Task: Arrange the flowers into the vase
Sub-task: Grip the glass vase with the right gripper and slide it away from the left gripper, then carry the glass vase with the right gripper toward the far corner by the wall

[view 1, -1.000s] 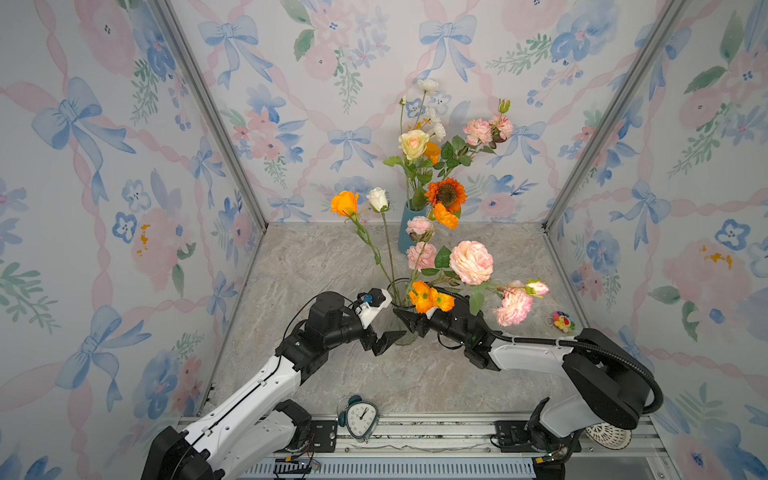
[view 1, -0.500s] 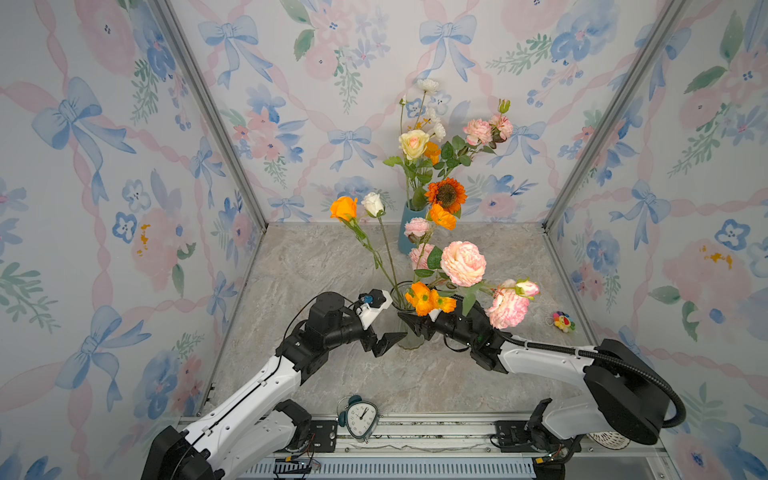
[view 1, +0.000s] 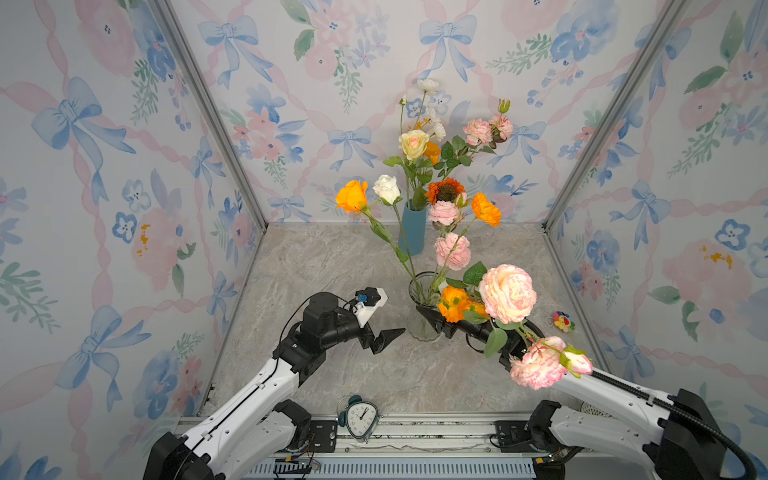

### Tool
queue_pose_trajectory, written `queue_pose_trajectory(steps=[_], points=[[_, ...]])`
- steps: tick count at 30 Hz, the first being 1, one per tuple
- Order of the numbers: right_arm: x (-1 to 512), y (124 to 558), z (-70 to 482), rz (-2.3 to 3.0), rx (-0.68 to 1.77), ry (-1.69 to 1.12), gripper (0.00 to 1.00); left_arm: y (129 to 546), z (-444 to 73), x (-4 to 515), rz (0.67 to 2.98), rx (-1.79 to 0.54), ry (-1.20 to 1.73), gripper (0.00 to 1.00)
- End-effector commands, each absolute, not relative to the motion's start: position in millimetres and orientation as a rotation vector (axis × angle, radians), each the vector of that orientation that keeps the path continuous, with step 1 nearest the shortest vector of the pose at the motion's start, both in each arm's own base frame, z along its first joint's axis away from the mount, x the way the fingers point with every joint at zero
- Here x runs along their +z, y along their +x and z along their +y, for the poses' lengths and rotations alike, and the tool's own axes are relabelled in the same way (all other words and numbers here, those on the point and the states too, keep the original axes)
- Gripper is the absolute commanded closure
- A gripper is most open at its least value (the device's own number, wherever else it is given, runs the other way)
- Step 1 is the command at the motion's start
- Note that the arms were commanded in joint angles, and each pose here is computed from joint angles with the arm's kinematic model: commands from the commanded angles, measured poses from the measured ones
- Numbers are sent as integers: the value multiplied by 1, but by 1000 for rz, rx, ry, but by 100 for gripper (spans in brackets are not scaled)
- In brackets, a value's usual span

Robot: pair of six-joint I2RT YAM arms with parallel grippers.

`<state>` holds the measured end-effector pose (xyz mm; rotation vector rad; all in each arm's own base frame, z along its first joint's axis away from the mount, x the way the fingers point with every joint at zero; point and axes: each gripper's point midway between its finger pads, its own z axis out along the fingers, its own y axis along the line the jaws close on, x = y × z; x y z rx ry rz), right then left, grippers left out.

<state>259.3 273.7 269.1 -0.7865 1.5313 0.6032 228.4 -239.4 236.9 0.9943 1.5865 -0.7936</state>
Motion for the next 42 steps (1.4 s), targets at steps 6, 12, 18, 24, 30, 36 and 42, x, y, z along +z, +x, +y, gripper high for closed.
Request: queue_pose_trajectory(steps=[6, 12, 18, 24, 30, 36, 42], points=[[373, 279, 197, 1370, 471, -505, 72, 230, -260, 277, 1478, -915, 1011, 2], [396, 275, 151, 1350, 360, -427, 74, 230, -287, 307, 1375, -910, 1080, 2], [408, 266, 108, 1331, 232, -335, 75, 241, -306, 293, 1393, -931, 1138, 2], [407, 280, 70, 1384, 118, -192, 77, 244, -336, 300, 1348, -987, 1200, 2], [399, 307, 51, 1425, 76, -125, 82, 251, -358, 307, 1305, -1001, 1248, 2], [398, 325, 27, 1344, 24, -73, 81, 263, -370, 281, 1333, -981, 1312, 2], [393, 356, -2, 1357, -3, -2, 81, 267, -369, 261, 1348, -926, 1345, 2]])
